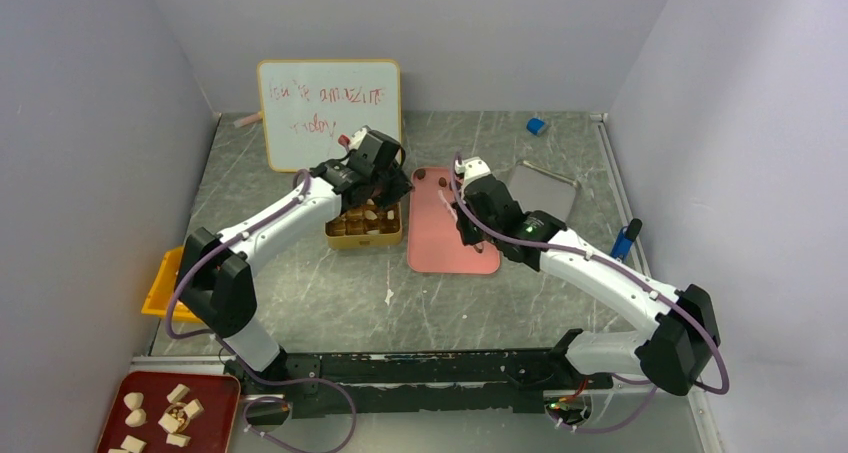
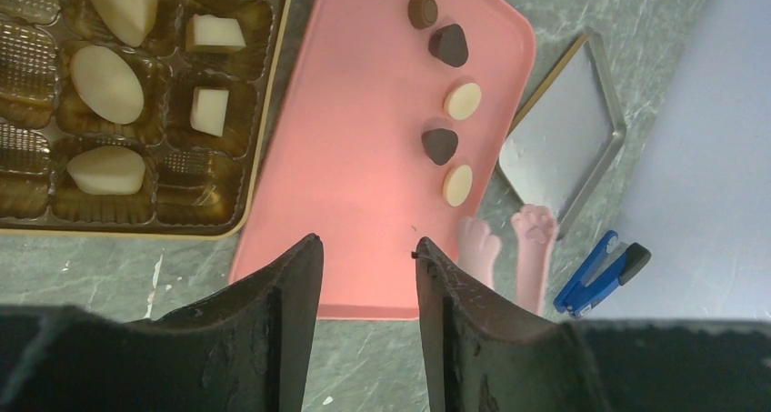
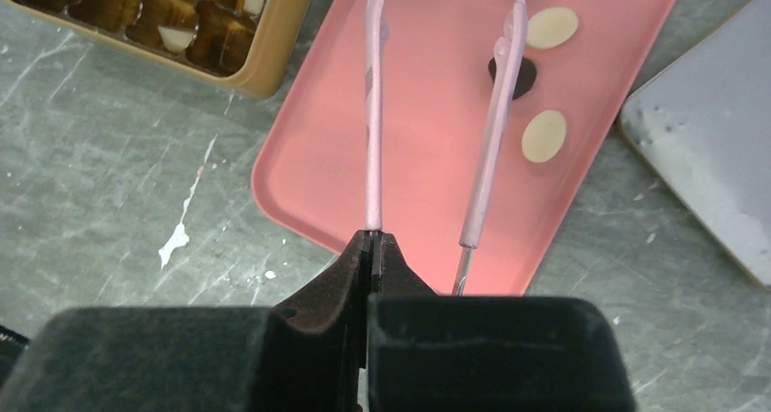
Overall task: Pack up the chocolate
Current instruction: Place the clamp on the plate.
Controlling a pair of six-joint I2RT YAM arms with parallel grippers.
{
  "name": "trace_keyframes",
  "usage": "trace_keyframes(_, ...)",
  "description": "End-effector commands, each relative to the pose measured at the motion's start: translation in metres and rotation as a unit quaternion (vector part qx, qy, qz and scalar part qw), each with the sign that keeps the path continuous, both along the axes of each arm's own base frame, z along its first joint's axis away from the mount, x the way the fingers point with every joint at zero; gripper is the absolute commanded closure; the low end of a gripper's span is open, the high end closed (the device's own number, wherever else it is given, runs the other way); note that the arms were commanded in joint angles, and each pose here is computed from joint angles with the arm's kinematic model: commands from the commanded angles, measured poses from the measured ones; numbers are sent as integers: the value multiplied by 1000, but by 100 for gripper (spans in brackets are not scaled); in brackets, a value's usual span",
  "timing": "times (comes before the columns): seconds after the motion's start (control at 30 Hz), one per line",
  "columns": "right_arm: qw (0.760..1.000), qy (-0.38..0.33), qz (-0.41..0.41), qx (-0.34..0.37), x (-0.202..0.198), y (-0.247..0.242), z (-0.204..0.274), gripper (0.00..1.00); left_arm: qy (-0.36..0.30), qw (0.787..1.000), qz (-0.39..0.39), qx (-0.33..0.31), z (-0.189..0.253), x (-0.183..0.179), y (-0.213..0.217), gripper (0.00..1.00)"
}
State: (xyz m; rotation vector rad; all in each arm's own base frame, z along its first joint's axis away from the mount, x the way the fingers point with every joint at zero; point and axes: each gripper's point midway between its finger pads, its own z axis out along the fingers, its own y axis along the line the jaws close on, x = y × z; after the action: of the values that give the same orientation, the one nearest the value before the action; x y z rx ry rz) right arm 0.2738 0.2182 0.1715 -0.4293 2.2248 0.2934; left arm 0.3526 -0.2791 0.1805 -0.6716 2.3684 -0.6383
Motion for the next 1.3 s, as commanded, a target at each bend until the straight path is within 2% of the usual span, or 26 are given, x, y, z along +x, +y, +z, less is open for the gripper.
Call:
trace_keyframes(0.0, 999, 0, 9, 41, 0, 12, 2, 100, -32, 999, -18, -28, 26, 4, -10, 53)
trace_keyframes(0.3, 998, 40, 24, 40, -19, 10, -42, 100, -46, 998, -20, -22, 30, -2, -1, 55)
trace_keyframes(1.07, 996, 76, 26, -29, -13, 15, -127, 100, -35, 999, -25, -3, 17, -10, 6, 57)
trace_keyframes(1.2, 996, 79, 26, -40, -14, 13, -132, 90, -33, 999, -25, -3, 15, -8, 4, 58)
trace_keyframes(1.27, 996, 79, 24, -44, -13, 11, -133, 80, -32, 999, -24, -3, 14, -8, 3, 58)
